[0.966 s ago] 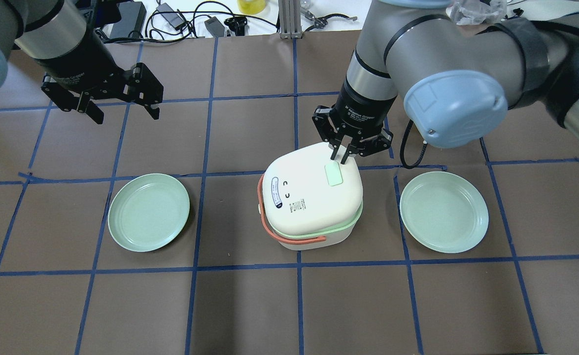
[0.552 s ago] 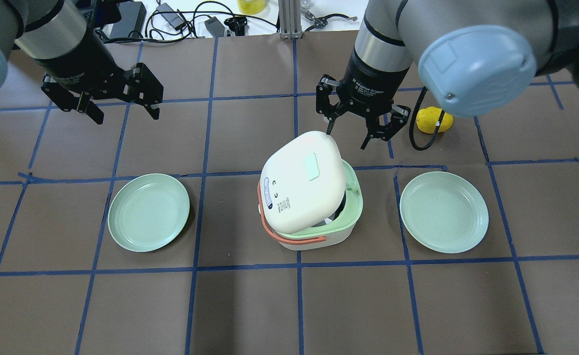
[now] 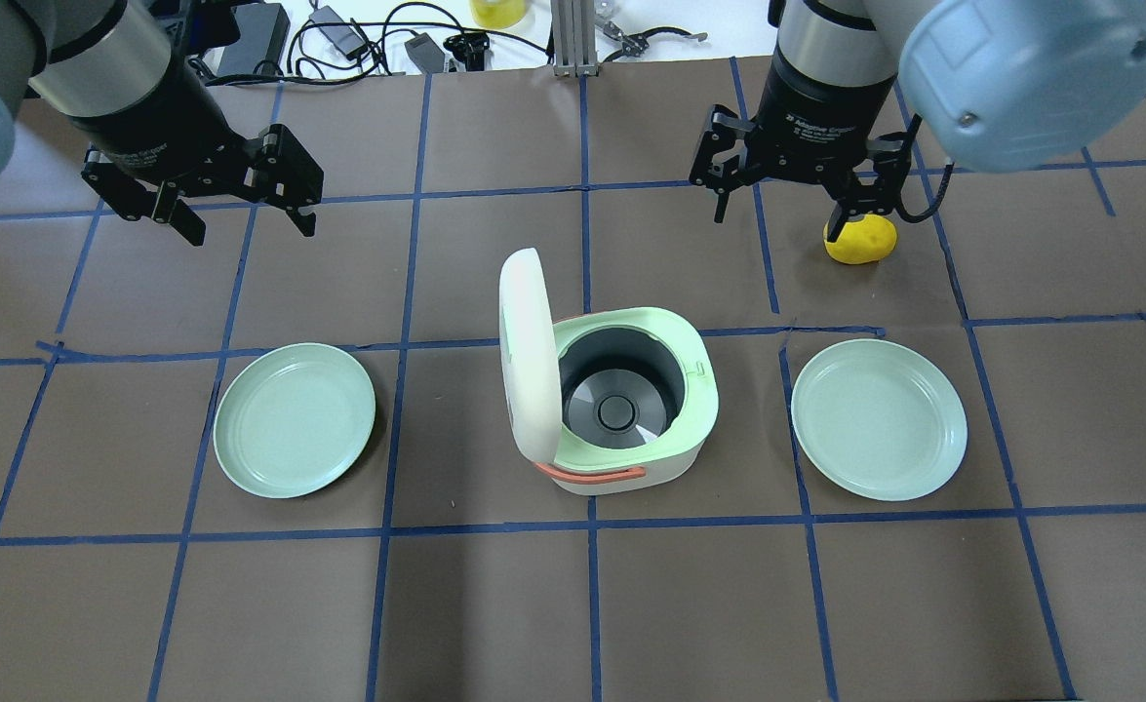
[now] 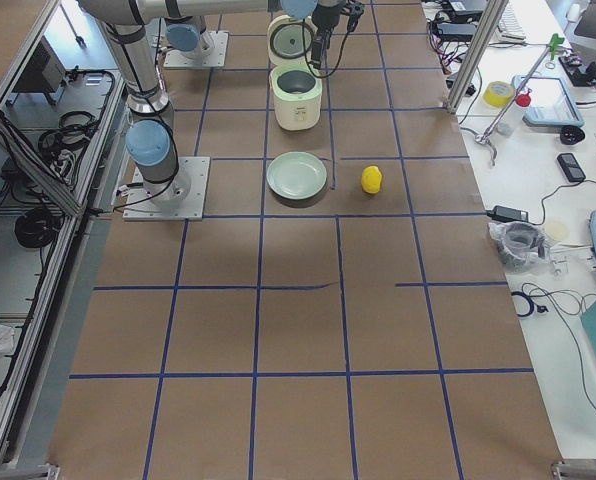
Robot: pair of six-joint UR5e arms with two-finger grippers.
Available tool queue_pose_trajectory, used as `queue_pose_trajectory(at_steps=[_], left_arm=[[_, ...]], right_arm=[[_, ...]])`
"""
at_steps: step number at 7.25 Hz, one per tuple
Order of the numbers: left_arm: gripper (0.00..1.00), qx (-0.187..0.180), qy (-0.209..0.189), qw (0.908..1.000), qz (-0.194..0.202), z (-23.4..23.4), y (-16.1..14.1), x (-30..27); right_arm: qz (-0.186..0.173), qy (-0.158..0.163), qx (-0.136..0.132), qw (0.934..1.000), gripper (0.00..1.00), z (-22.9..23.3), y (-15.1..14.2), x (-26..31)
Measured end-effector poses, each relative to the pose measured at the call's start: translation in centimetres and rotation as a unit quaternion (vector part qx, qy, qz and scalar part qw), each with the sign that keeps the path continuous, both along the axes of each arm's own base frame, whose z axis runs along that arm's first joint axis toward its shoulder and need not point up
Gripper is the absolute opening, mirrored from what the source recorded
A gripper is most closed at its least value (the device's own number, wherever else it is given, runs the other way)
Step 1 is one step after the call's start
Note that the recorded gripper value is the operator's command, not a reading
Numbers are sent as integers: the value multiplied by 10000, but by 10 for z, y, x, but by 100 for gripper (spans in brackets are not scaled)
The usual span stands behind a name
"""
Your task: Press rice cooker button
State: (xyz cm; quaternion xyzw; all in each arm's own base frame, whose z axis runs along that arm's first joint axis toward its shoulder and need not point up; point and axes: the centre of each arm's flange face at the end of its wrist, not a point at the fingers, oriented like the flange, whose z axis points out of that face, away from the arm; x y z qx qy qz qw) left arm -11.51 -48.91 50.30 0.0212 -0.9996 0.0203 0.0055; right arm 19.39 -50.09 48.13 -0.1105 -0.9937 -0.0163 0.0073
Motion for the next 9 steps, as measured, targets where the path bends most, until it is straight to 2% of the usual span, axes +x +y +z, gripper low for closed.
queue_pose_trajectory(at_steps=[1,3,9], left_arm=[[100,0,0,10000,1,0,0,0],[100,0,0,10000,-1,0,0,0],[100,0,0,10000,-1,0,0,0]], right_arm=[[239,76,62,9997,100,4,1,-18],[489,50,147,9987,100,12,1,-50],[587,32,204,9981,100,12,1,-61]])
